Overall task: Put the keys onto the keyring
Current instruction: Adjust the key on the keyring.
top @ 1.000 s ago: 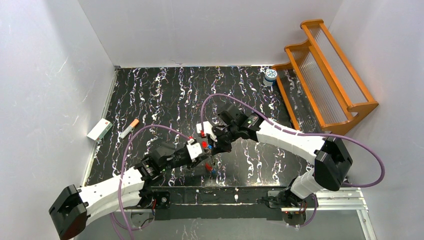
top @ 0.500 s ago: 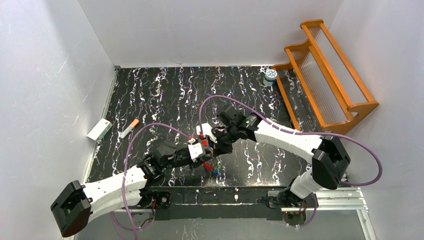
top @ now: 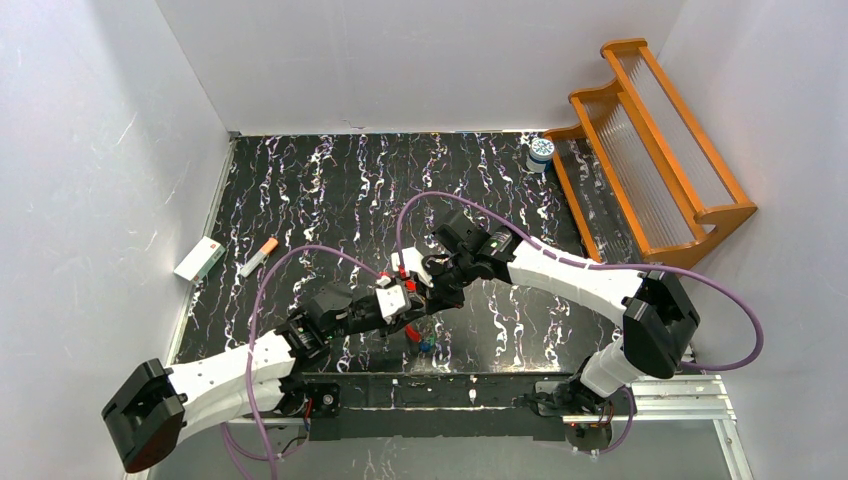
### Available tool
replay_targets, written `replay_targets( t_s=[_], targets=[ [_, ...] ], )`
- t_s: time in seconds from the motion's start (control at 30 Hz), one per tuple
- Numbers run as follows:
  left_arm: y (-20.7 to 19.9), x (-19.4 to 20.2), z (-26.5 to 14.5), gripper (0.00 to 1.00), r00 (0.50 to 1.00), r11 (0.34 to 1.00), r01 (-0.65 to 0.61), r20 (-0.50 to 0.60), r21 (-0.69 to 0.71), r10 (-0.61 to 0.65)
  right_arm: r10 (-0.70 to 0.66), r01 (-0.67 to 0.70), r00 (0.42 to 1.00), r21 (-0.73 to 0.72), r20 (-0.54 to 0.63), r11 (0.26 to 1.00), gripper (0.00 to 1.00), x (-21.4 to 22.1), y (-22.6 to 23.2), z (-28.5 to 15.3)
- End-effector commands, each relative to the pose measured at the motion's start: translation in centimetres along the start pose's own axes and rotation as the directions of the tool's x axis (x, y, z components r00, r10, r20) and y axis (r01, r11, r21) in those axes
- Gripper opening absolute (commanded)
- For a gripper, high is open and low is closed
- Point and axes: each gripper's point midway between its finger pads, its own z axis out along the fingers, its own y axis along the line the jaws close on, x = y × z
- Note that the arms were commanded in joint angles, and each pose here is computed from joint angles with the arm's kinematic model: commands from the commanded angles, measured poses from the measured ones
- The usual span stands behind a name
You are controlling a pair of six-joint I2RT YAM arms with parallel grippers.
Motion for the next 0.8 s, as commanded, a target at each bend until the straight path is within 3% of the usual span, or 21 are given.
replay_targets(
  t_s=[0.0,0.2,0.5,0.6,0.77],
  targets=[
    [0.2,0.9,0.2,0.18,1.000,1.000,0.008,-0.023,-0.015,-0.008,-0.038,0.036,0.998,0.031,0.048,0.999,0.01,-2.0,-0.6,-0.5],
    [0.4,1.6,0.3,0.19,0.999,0.999,0.019,-0.048,-0.030,-0.021,-0.035,0.034,0.998,0.025,0.051,0.999,0.01,-2.0,-0.5,-0.6],
    [0.6,1.0,0.3,0.00,0.999,0.998,0.048,-0.011,-0.047,-0.048,-0.025,0.024,0.999,0.033,0.044,0.999,0.01,-1.6,-0.6,-0.4],
    [0.5,1.0,0.3,0.00,0.997,0.996,0.071,0.004,-0.051,-0.071,-0.010,0.008,0.999,0.048,0.043,0.999,0.01,-1.5,-0.9,-0.2],
    [0.7,0.7,-0.2,0.00,0.992,0.989,0.116,0.051,-0.088,-0.112,0.011,-0.020,0.997,0.114,0.075,0.993,0.31,-1.5,-2.1,-0.8]
  ],
)
